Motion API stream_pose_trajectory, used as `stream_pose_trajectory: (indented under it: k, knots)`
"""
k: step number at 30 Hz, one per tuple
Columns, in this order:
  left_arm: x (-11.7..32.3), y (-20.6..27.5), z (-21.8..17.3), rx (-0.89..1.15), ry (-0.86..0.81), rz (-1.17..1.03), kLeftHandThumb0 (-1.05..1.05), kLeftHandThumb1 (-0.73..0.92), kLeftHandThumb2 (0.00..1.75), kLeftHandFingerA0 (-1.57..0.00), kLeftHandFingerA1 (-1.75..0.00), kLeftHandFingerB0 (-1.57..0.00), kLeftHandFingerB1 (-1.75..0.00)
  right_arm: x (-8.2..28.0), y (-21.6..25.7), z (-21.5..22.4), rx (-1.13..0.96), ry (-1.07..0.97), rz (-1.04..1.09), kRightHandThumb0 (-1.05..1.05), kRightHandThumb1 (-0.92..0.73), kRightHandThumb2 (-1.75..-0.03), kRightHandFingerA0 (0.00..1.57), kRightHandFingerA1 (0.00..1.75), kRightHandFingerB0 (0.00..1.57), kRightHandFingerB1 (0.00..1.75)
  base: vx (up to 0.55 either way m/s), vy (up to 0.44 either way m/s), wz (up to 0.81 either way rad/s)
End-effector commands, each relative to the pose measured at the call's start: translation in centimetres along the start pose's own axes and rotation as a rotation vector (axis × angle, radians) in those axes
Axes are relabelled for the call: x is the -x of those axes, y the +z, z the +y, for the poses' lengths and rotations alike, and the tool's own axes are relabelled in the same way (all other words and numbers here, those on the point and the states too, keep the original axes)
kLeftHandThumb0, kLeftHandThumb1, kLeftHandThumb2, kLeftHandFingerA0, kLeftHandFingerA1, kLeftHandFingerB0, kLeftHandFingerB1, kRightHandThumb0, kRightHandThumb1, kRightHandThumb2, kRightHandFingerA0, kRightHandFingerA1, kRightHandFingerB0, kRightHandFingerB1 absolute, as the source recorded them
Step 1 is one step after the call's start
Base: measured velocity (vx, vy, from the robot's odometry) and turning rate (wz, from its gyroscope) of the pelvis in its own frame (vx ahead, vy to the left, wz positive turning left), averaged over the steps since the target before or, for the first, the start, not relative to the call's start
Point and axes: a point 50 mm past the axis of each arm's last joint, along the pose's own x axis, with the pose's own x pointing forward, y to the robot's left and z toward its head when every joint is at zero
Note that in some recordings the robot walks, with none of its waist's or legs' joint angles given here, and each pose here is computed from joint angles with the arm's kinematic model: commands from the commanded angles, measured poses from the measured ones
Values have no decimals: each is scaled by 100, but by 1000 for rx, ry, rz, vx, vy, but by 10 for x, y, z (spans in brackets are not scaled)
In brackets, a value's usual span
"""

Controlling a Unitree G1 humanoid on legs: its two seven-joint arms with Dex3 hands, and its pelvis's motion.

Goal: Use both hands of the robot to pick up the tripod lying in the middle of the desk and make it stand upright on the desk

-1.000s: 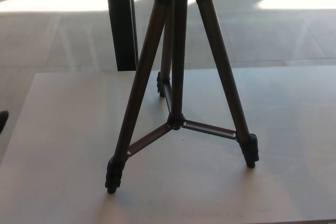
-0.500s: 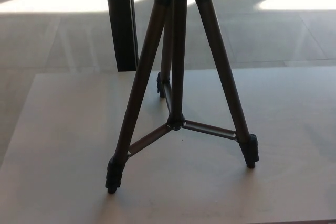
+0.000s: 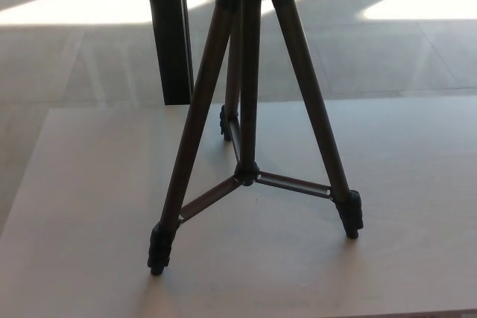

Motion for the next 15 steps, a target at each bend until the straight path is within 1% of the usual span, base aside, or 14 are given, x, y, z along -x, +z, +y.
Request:
stream_pose_trajectory:
  k: [1, 2, 3, 5, 6, 7, 8, 9, 10, 11, 12, 13, 14, 15]
  knots:
    - [40, -116, 3, 152, 43, 466, -78, 59, 97, 0, -77, -1, -61, 27, -138, -20, -402, -406, 238, -66, -88, -66, 0, 21, 9, 28, 0, 0, 0]
    - [44, -119, 8, 142, 70, 494, -78, 62, 97, 0, -76, -2, -63, 26, -142, -16, -460, -371, 255, -86, -73, -98, 0, 13, 8, 11, 0, 0, 0]
    - [47, -127, 15, 162, 85, 501, -72, 54, 105, -14, -75, -18, -68, 21, -145, -9, -567, -472, 307, -70, -62, -95, 11, 54, 23, 50, 0, 0, 0]
    - [50, -132, 19, 182, 106, 524, -78, 53, 103, -11, -75, -18, -68, 24, -149, -12, -555, -462, 327, -72, -64, -94, 13, 57, 17, 49, 0, 0, 0]
    - [52, -136, 21, 190, 118, 550, -71, 51, 101, -15, -76, -17, -67, 25, -151, -10, -574, -398, 319, -73, -65, -99, 0, 35, 1, 34, 0, 0, 0]
    - [55, -138, 23, 188, 116, 562, -66, 77, 68, -5, -91, -18, -77, 25, -155, -9, -667, -384, 300, -64, -80, -65, 6, 29, 11, 27, 0, 0, 0]
    - [59, -139, 25, 192, 117, 561, -68, 51, 102, -19, -77, -16, -66, 25, -159, -6, -731, -344, 322, -77, -66, -99, 0, 19, 6, 21, 0, 0, 0]
    - [60, -140, 26, 191, 117, 563, -68, 51, 102, -19, -77, -16, -66, 26, -161, -7, -736, -342, 327, -77, -66, -99, 0, 19, 6, 21, 0, 0, 0]
    - [58, -138, 24, 183, 120, 576, -67, 73, 69, -7, -90, -18, -76, 24, -164, -3, -667, -325, 393, -80, -72, -105, 0, 19, 0, 17, 0, 0, 0]
    - [56, -138, 22, 251, 117, 576, -64, 76, 68, -6, -89, -10, -73, 23, -166, -1, -694, -339, 402, -81, -69, -102, 0, 20, 0, 15, 0, 0, 0]
    - [56, -138, 22, 259, 116, 576, -64, 76, 68, -6, -89, -10, -73, 23, -166, -1, -699, -341, 403, -81, -69, -102, 0, 20, 0, 15, 0, 0, 0]
    - [54, -139, 21, 296, 111, 559, -65, 54, 104, -18, -75, -7, -64, 23, -167, 0, -701, -349, 397, -73, -66, -102, 0, 28, 0, 24, 0, 0, 0]
    - [49, -139, 16, 361, 100, 551, -65, 54, 103, -22, -77, -7, -64, 28, -163, -1, -757, -312, 399, -81, -68, -103, 0, 22, 0, 17, 0, 0, 0]
    - [47, -137, 13, 359, 92, 549, -65, 75, 70, -17, -87, -11, -71, 28, -161, -1, -752, -330, 397, -84, -71, -103, 0, 20, 0, 15, 0, 0, 0]
